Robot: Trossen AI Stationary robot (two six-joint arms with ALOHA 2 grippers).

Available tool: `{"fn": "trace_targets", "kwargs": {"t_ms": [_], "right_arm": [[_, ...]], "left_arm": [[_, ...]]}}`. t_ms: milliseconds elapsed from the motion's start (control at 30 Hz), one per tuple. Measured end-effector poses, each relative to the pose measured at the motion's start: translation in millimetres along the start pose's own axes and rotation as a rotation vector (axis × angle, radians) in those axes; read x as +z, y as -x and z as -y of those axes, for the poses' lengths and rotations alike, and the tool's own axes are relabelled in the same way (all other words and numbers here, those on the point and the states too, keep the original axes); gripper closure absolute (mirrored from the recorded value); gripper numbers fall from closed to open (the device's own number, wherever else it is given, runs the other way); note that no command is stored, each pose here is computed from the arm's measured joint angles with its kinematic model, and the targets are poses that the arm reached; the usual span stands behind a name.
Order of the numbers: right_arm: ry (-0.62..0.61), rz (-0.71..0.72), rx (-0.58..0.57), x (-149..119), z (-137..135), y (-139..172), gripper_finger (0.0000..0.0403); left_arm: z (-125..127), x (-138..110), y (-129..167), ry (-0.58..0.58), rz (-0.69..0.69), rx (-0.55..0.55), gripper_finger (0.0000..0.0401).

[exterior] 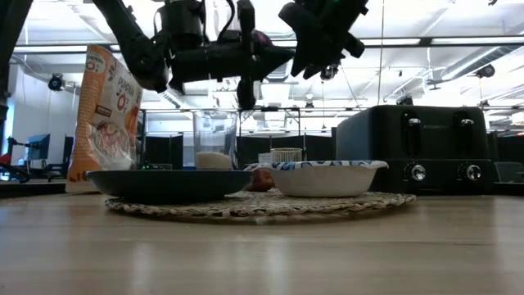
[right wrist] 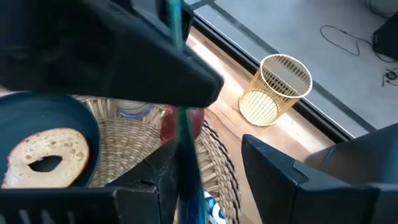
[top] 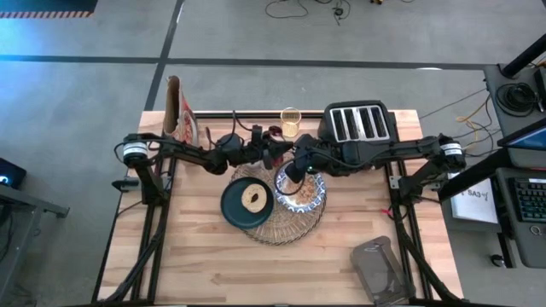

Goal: Arrange a breakfast setting
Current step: Put the blue spoon from the yellow cup to the right of the brown placemat

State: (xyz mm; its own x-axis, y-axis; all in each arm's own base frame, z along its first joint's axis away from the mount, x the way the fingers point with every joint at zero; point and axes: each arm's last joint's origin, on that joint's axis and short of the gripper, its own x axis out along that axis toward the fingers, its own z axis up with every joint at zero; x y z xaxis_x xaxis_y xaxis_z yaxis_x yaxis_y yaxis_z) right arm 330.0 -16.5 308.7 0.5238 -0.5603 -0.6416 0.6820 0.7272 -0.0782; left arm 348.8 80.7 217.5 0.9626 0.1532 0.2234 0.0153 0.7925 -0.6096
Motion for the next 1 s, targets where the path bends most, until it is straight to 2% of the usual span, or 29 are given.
{"fn": "trace_targets", "kwargs": {"t_ms": [67, 200, 667, 833, 1000], "right_arm": [[-0.001, -0.002, -0.003, 0.1, 0.8, -0.6, 0.0243], [-0.003, -0.001, -0.017, 0.9, 3.2, -2.0, 0.0238], [0.036, -0.006, -0.021, 0.8, 4.0, -2.6, 0.0261], [0.031, -0.011, -0.017, 1.3, 5.3, -3.7, 0.0298], [0.024, -0.030, 0.015, 2.5, 7.2, -5.8, 0.0370]], "left_arm": [[3.4, 1.7, -3.2, -0.001, -0.008, -0.028, 0.0401], [6.7, -0.7, -7.9, -0.016, -0.040, -0.016, 0.0401], [5.5, -2.9, -7.8, -0.008, -0.054, 0.005, 0.0401], [5.0, -2.9, -7.8, -0.006, -0.054, 0.011, 0.0401], [4.5, -2.6, -7.7, 0.000, -0.050, 0.016, 0.0401]]}}
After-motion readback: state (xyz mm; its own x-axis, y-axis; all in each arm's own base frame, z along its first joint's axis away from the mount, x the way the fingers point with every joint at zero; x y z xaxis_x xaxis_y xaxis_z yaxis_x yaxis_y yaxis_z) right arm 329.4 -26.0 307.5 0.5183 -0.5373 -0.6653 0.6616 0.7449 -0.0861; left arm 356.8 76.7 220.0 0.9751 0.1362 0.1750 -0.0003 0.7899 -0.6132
